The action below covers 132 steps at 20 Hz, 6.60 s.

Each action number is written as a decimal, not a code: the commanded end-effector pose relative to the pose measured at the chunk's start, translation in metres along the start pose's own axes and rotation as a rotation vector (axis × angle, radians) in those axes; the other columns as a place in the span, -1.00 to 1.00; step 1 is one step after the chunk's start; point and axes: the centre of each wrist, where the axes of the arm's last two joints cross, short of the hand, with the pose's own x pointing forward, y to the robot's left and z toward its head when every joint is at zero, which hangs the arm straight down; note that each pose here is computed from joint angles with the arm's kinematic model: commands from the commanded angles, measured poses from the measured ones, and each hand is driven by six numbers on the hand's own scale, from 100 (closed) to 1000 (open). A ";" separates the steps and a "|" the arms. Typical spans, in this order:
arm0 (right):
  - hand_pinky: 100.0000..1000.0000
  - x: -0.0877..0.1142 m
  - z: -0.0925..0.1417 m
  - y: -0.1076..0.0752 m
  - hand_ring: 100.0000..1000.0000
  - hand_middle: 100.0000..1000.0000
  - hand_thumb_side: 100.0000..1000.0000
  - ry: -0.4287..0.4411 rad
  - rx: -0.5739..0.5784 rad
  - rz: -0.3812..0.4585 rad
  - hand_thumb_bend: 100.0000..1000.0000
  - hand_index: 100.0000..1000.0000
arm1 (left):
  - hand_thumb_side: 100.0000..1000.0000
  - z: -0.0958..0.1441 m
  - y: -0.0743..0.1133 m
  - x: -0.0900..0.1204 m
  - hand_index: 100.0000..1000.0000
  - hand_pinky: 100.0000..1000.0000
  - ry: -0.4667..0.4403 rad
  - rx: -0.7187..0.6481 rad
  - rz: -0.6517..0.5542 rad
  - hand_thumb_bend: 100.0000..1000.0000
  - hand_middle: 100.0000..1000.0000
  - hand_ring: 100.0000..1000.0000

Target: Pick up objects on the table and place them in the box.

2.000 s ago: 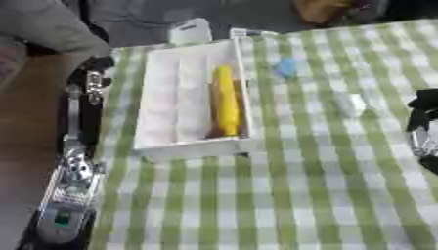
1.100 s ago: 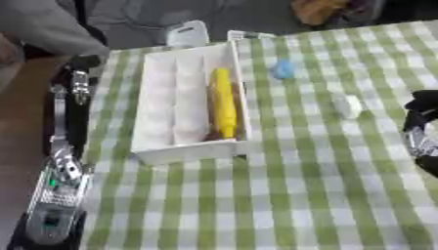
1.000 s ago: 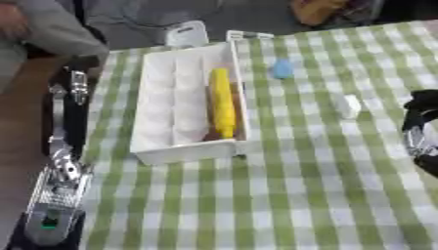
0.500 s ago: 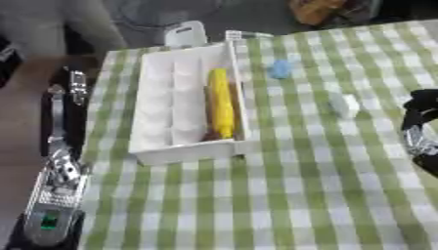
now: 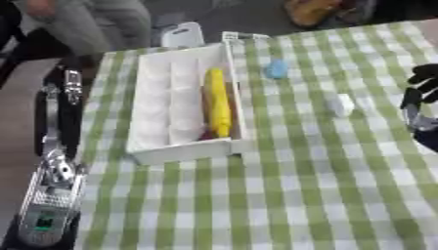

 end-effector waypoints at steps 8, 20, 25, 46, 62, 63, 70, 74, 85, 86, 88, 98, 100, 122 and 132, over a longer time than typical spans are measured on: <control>0.14 -0.002 -0.026 -0.017 0.22 0.29 -0.32 0.024 0.095 0.145 -1.00 0.66 | 0.95 -0.001 0.000 0.003 0.49 0.51 -0.023 -0.041 -0.004 -0.88 0.24 1.00; 0.15 -0.040 -0.070 0.010 0.19 0.33 -0.25 0.126 0.166 0.205 -1.00 0.67 | 0.95 0.003 -0.005 0.003 0.49 0.50 -0.020 -0.078 0.010 -0.89 0.24 1.00; 0.16 -0.052 -0.079 0.020 0.21 0.37 -0.13 0.136 0.203 0.233 -1.00 0.69 | 0.95 0.003 -0.007 0.003 0.49 0.50 -0.020 -0.087 0.014 -0.89 0.23 1.00; 0.29 -0.092 -0.088 0.040 0.36 0.55 0.83 0.170 0.448 0.329 -1.00 0.78 | 0.96 0.002 -0.010 0.005 0.49 0.50 -0.026 -0.114 0.024 -0.90 0.24 1.00; 0.40 -0.098 -0.084 0.048 0.48 0.68 0.38 0.174 0.528 0.382 -0.73 0.93 | 0.96 0.002 -0.010 0.005 0.49 0.50 -0.026 -0.110 0.027 -0.90 0.25 1.00; 0.40 -0.098 -0.085 0.047 0.48 0.68 0.43 0.173 0.532 0.384 -0.73 0.93 | 0.96 0.002 -0.010 0.005 0.49 0.50 -0.027 -0.110 0.027 -0.90 0.25 1.00; 0.40 -0.096 -0.085 0.047 0.48 0.69 0.52 0.172 0.537 0.407 -0.69 0.94 | 0.96 0.002 -0.010 0.005 0.49 0.50 -0.028 -0.109 0.028 -0.90 0.25 1.00; 0.40 -0.096 -0.084 0.048 0.48 0.69 0.56 0.179 0.530 0.425 -0.71 0.94 | 0.97 0.002 -0.010 0.005 0.49 0.50 -0.028 -0.109 0.029 -0.90 0.25 1.00; 0.39 -0.101 -0.079 0.056 0.47 0.67 0.66 0.198 0.546 0.474 -0.68 0.92 | 0.97 0.001 -0.010 0.006 0.49 0.50 -0.030 -0.107 0.030 -0.90 0.26 1.00; 0.39 -0.101 -0.079 0.057 0.47 0.67 0.66 0.198 0.549 0.475 -0.68 0.92 | 0.97 0.001 -0.010 0.006 0.49 0.50 -0.030 -0.107 0.030 -0.90 0.26 1.00; 0.39 -0.102 -0.077 0.060 0.47 0.66 0.70 0.199 0.559 0.475 -0.68 0.92 | 0.97 0.001 -0.010 0.006 0.49 0.50 -0.030 -0.107 0.031 -0.90 0.26 1.00; 0.39 -0.104 -0.073 0.067 0.46 0.60 0.79 0.192 0.592 0.462 -0.76 0.88 | 0.97 0.001 -0.010 0.006 0.49 0.50 -0.030 -0.106 0.031 -0.90 0.26 1.00; 0.38 -0.104 -0.073 0.068 0.44 0.51 0.75 0.189 0.594 0.461 -0.76 0.84 | 0.96 0.001 -0.010 0.006 0.49 0.50 -0.030 -0.105 0.031 -0.90 0.26 1.00; 0.13 -0.098 -0.073 0.064 -0.05 -0.21 -0.46 0.174 0.557 0.468 -0.82 0.41 | 0.97 0.002 -0.009 0.005 0.49 0.50 -0.027 -0.104 0.031 -0.90 0.26 1.00; 0.13 -0.057 -0.082 0.033 -0.05 -0.22 -0.54 0.054 0.374 0.526 -0.77 0.41 | 0.97 0.002 -0.009 0.004 0.49 0.50 -0.024 -0.103 0.029 -0.90 0.26 1.00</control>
